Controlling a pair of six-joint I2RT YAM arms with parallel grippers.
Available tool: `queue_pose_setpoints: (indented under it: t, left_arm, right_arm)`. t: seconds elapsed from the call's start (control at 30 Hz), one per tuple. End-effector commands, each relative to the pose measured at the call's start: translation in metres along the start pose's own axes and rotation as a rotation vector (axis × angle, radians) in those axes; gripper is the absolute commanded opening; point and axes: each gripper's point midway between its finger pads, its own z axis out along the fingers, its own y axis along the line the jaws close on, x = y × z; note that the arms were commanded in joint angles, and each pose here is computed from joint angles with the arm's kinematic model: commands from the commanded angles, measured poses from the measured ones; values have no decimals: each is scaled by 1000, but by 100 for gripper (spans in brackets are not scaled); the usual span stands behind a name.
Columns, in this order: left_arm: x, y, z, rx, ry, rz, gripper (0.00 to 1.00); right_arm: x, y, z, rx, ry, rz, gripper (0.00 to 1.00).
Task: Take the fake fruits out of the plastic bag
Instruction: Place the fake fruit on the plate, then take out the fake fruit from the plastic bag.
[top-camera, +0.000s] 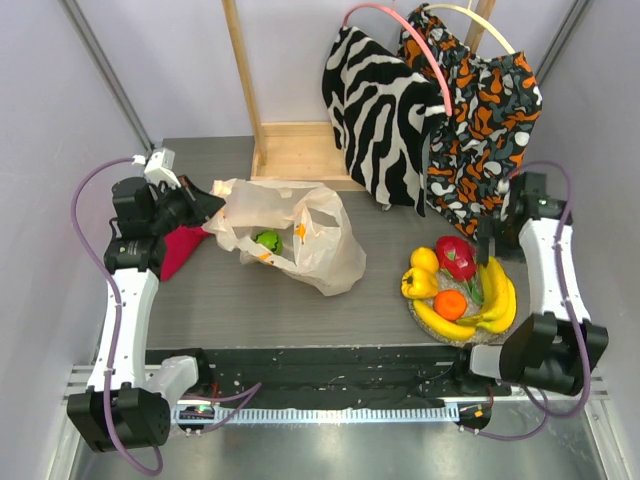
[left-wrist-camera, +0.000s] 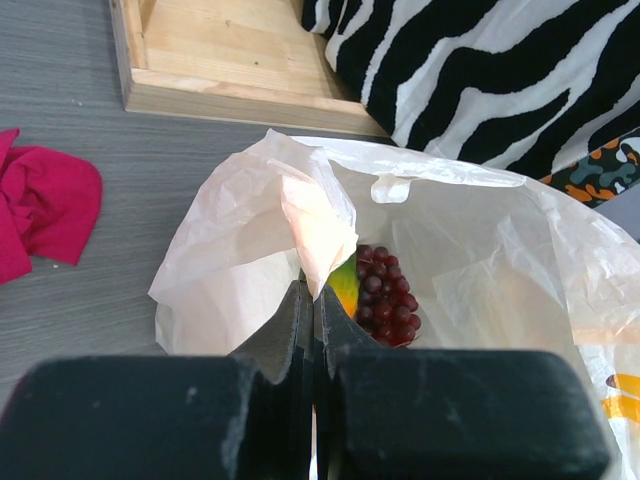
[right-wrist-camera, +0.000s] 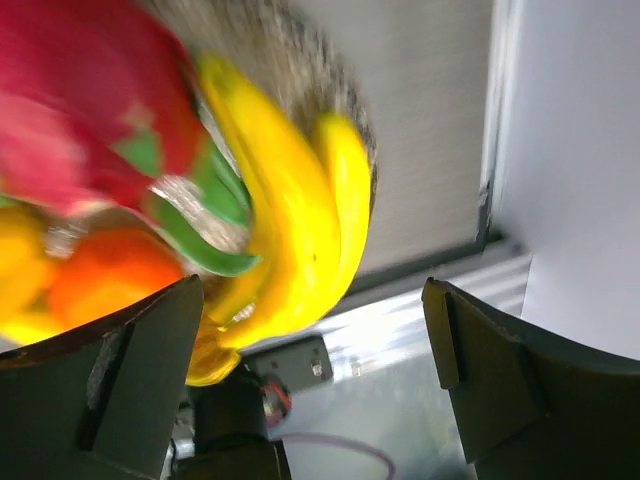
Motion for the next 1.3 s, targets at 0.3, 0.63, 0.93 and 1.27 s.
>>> queue_pose_setpoints:
  t: [0.3, 0.63, 0.93, 1.27]
  left_arm:
    - [15, -18, -31, 25, 90, 137, 0]
    - [34, -26, -52, 37, 109, 141, 0]
    - [41, -27, -66, 6, 99, 148, 0]
    - [63, -17, -71, -58, 127, 8, 0]
  right_arm:
    - [-97, 188, -314, -857, -985, -540, 83]
    - [-90, 385, -383, -1100, -1136, -974, 60]
    - [29, 395, -212, -931, -776, -1296, 49]
    - [5, 396, -182, -748, -853, -1277, 63]
